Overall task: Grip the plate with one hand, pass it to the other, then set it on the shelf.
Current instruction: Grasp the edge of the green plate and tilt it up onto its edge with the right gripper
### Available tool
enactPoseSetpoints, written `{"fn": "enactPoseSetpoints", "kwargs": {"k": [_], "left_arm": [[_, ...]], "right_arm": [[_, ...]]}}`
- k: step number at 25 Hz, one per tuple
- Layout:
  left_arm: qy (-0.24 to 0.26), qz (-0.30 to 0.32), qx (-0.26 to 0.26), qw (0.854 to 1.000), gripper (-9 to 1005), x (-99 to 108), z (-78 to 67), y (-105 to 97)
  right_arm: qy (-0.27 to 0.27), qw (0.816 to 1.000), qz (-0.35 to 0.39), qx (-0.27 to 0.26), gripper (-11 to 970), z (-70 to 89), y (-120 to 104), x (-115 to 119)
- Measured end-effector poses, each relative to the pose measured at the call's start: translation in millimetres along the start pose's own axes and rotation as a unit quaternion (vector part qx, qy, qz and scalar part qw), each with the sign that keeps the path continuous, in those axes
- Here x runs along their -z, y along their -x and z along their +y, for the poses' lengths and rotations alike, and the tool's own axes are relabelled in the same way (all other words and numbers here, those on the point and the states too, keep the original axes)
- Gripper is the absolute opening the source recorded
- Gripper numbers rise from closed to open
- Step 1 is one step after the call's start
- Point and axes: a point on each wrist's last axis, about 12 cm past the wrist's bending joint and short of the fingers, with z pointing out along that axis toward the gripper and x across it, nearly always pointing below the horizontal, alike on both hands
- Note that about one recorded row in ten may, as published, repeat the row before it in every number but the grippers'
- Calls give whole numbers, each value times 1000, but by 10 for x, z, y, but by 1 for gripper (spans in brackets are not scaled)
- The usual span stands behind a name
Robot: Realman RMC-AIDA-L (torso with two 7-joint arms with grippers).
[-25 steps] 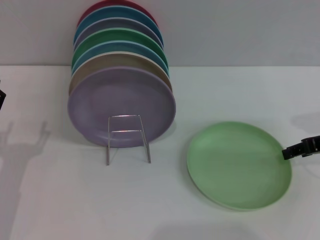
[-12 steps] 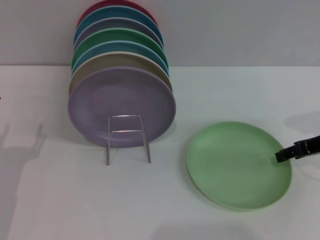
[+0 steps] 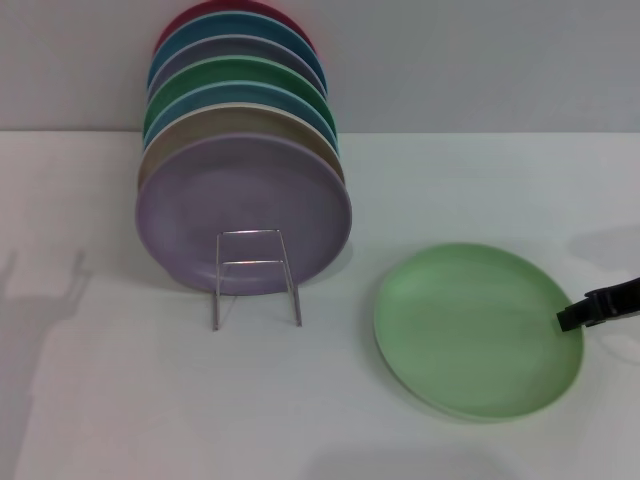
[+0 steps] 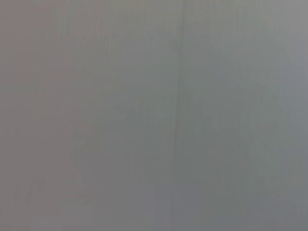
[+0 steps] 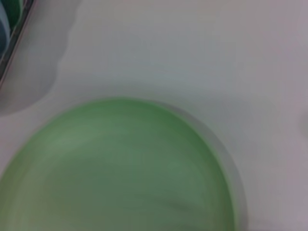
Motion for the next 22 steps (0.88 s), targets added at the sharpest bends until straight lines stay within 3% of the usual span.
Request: {"fn": "enactPoseSetpoints", "kwargs": {"k": [7,22], "left_arm": [[-2,-4,0,1000,857,-2,-5,8],[-1,-4,0,1000,857,2,-3,9]], "right_arm": [[-3,1000,2,-2,326,-7,1,-22],[-7,1000,13,9,160,45,24,-80]]}}
